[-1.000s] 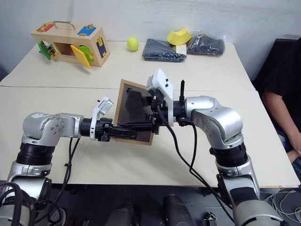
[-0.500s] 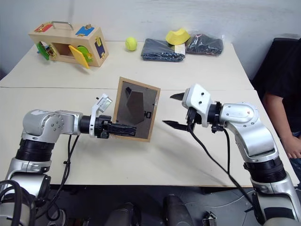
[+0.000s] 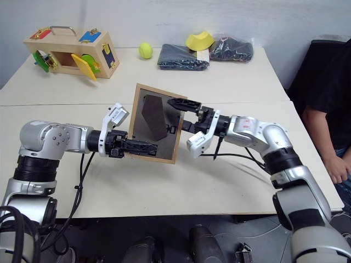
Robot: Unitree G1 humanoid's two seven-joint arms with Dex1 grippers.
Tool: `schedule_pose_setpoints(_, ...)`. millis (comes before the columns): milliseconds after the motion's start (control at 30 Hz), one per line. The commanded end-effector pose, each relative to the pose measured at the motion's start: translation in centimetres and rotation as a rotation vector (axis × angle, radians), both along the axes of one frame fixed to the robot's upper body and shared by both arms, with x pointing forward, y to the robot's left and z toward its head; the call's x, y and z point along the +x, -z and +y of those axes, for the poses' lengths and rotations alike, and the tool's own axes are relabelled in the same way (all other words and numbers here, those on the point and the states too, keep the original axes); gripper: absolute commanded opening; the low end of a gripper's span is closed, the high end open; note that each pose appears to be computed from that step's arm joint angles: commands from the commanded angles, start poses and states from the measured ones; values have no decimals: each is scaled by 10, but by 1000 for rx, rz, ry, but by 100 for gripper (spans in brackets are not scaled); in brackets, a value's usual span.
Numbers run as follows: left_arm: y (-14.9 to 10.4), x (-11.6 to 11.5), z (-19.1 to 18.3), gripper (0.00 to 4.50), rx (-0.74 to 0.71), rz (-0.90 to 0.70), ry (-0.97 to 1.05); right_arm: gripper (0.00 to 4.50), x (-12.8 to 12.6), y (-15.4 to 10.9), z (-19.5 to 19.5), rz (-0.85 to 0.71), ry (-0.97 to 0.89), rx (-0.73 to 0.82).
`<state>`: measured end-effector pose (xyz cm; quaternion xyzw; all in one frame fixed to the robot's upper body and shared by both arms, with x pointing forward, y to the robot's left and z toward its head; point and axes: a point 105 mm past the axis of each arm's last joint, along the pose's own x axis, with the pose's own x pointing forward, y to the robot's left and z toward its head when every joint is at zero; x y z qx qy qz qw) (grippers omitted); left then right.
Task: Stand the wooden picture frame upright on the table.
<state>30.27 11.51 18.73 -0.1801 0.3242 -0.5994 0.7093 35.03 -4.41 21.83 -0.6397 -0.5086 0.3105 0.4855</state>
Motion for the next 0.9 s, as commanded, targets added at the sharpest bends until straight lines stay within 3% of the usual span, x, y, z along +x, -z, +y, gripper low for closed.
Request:
schedule_pose_setpoints(33, -17, -2, 1, 85, -30, -47, 20, 290, 0, -9, 5, -65, -45, 37)
schedule_pose_setpoints(133, -19, -3, 10, 85, -14, -43, -6, 225, 7, -10, 5, -59, -37, 45)
schedule_pose_setpoints(233, -21, -6, 24, 181, 11, -58, -39, 196, 11, -11, 5, -47, -36, 42)
schedule_pose_setpoints(333, -28, -14, 47, 279, 55, -109, -92, 132, 13, -9, 5, -15, -36, 22)
schedule_pose_setpoints(533, -50, -37, 93, 450, 116, -252, -236, 126, 11, -3, -4, 74, -36, -10)
schedule_pose_setpoints(633, -72, -56, 107, 450, 116, -440, -309, 126, 11, 2, -13, 192, -24, -18)
schedule_pose_setpoints(767, -70, -70, 103, 450, 139, -612, -334, 126, 11, 6, -17, 536, -6, 119)
schedule_pose_setpoints(900, -65, -69, 95, 450, 137, -723, -377, 126, -3, 12, -16, 1208, -111, 275)
